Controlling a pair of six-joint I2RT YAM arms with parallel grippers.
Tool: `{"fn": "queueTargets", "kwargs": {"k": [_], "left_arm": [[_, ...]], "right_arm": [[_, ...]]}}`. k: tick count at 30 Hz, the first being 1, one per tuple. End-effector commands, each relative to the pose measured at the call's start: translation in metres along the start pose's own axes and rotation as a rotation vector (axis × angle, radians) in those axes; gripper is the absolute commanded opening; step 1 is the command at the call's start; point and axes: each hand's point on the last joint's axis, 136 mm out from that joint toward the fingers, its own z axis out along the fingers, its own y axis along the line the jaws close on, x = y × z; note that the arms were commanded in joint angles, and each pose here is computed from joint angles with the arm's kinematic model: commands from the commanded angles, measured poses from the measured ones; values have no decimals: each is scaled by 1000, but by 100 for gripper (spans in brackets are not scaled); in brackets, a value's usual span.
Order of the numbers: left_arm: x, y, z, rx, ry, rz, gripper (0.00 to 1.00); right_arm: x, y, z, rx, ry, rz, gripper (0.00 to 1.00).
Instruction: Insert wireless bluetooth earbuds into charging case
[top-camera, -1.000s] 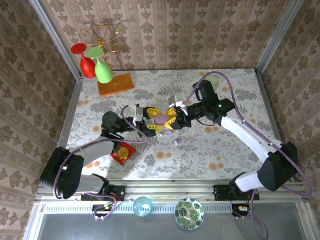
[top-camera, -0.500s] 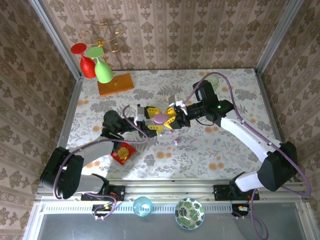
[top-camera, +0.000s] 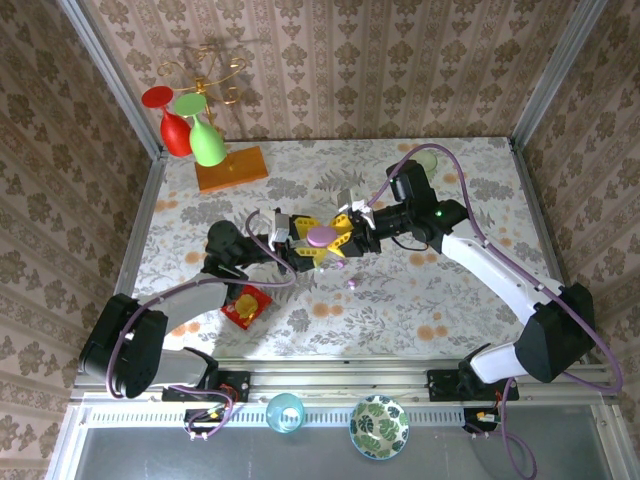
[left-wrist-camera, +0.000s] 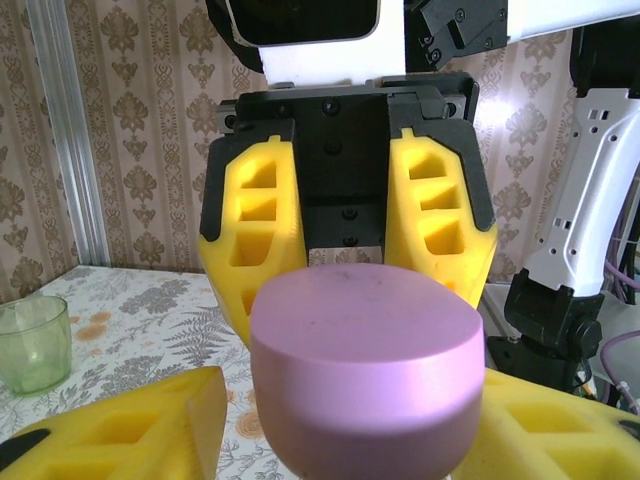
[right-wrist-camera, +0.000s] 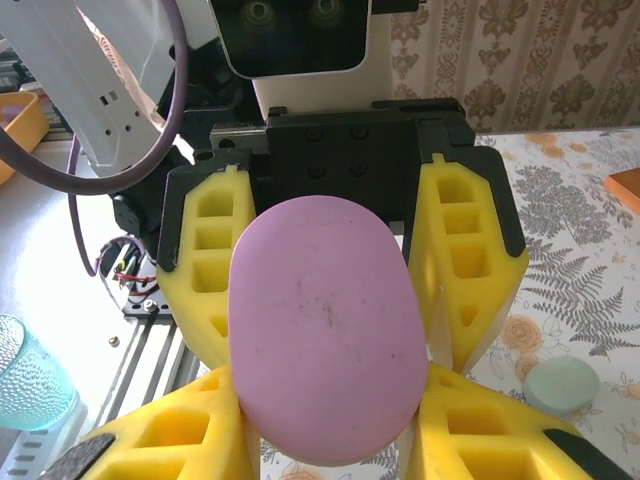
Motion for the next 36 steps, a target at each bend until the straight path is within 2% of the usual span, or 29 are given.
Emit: {"fn": "queueTargets", "kwargs": {"k": [1, 5, 13, 21, 26, 33, 36], "left_arm": [[-13, -3, -2, -5, -35, 39, 58], [-14, -3, -2, -8, -38, 39, 58], [-13, -3, -2, -5, -37, 32, 50], [-15, -1, -1, -14, -41, 19, 53], [-13, 1, -1, -15, -38, 7, 45], [-13, 2, 0, -14, -37, 3, 44], [-13, 3, 0, -13, -36, -1, 38]], "right_arm": [[-2, -3, -3, 22, 4, -3, 32], [0, -5, -3, 32, 11, 1, 32], [0, -5, -2, 31, 11, 1, 32], [2, -8, -1, 45, 23, -3, 32], [-2, -7, -2, 44, 5, -14, 32], [-3, -7, -2, 46, -5, -24, 32], [-2, -7, -2, 49, -5, -20, 32]]}}
